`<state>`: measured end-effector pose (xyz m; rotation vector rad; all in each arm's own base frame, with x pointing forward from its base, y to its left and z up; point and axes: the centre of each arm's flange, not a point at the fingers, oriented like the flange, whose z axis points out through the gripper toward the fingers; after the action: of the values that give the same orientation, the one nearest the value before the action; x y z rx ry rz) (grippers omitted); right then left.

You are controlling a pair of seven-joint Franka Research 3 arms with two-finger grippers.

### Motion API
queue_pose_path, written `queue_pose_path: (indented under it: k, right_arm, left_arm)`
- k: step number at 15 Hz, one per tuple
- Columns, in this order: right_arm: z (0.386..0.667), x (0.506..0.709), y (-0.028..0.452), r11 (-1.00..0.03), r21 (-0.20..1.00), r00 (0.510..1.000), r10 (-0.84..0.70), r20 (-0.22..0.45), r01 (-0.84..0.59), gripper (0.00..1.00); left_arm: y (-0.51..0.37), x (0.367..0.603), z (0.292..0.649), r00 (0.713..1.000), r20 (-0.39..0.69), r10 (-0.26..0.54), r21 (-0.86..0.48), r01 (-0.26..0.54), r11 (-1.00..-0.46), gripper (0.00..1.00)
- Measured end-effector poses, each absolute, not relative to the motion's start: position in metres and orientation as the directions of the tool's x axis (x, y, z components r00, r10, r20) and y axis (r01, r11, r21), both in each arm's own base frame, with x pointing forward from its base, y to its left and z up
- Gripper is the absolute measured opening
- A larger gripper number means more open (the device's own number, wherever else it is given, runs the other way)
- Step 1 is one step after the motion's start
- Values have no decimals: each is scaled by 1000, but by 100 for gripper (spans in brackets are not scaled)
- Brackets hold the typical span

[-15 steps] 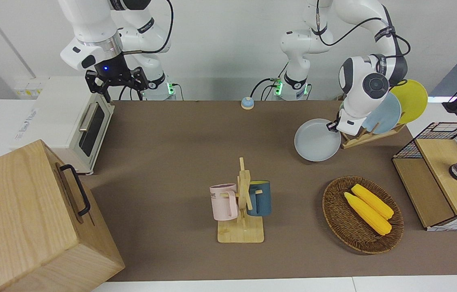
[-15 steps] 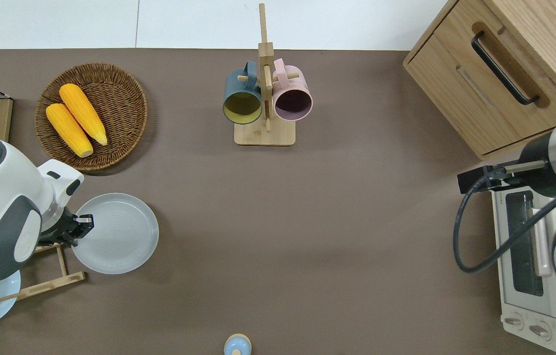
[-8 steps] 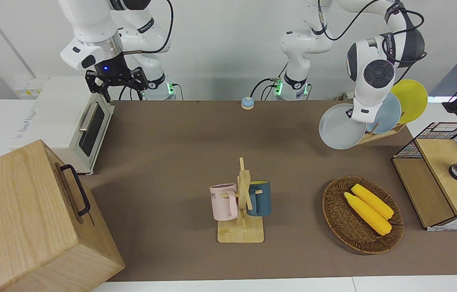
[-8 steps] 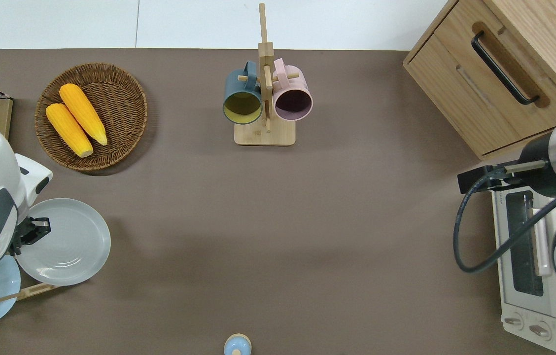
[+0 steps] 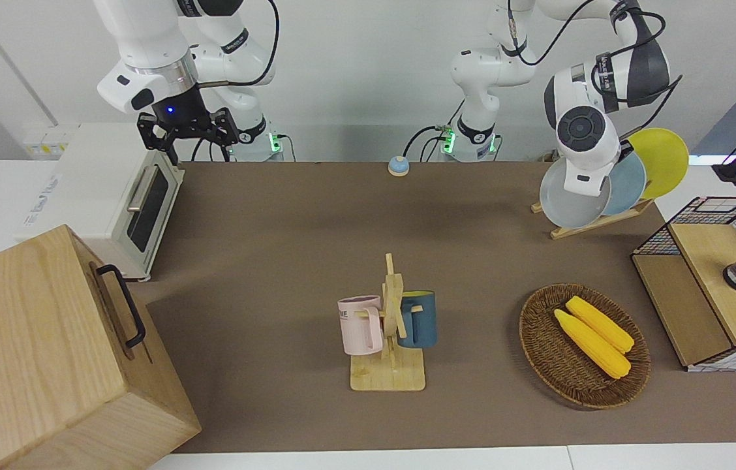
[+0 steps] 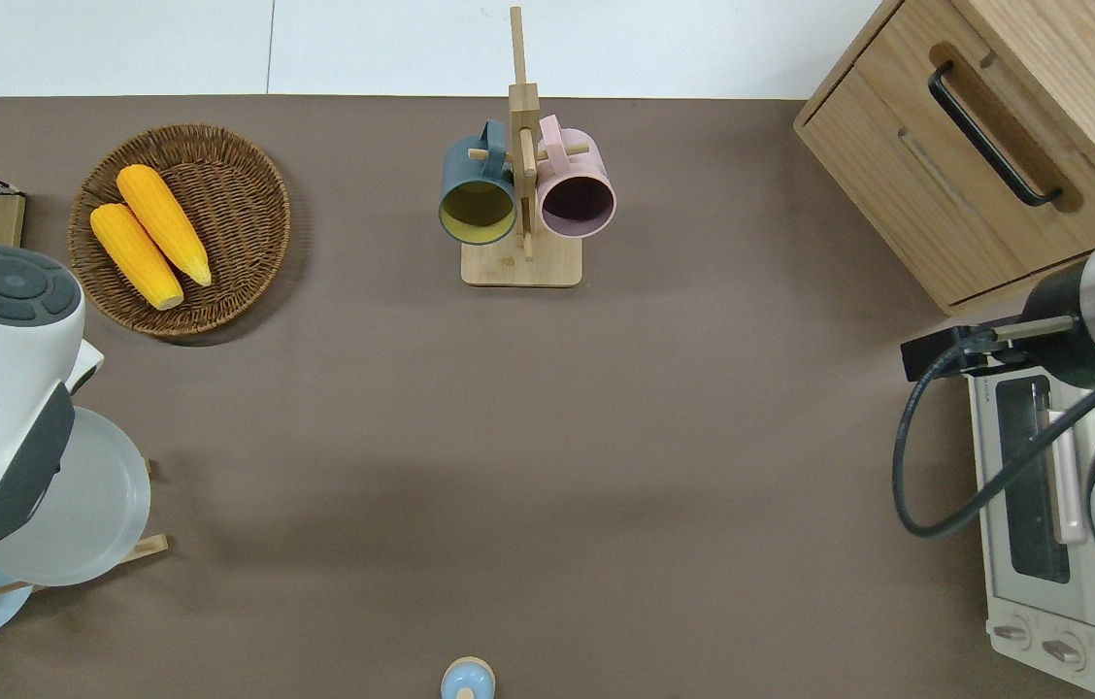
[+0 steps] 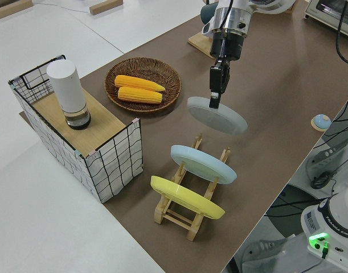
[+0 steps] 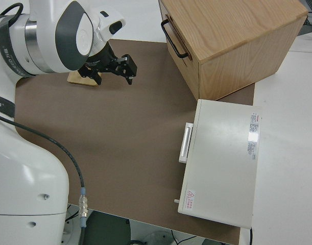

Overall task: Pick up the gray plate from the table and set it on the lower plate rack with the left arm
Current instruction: 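Lift the gray plate with the left gripper toward the wooden rack, then lower the gray plate into the lower slot of the wooden rack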

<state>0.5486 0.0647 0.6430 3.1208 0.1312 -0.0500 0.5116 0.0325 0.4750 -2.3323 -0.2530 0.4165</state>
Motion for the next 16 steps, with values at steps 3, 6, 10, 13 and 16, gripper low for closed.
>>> queue_pose_path:
  k: [3,6,10,13,16]
  right_arm:
    - [643,549,65,-996,16,996,84,-33,84,99]
    - [643,549,65,-996,16,996,84,-33,84,99]
    - [643,549,65,-996,16,996,84,-33,84,99]
    - [643,549,65,-996,16,996,84,-33,84,99]
    - [643,549,65,-996,16,996,84,-33,84,99]
  left_arm:
    - [40,509,470,912,-266,312,-745,11,-668,1]
    - [44,505,456,897,-303,322,-774,-34,-633,1]
    - [38,499,439,905,-318,283,-781,-81,-619,1]
    - [34,491,433,918,-304,254,-778,-85,-623,1]
    - [32,485,422,917,-292,273,-789,-70,-610,1]
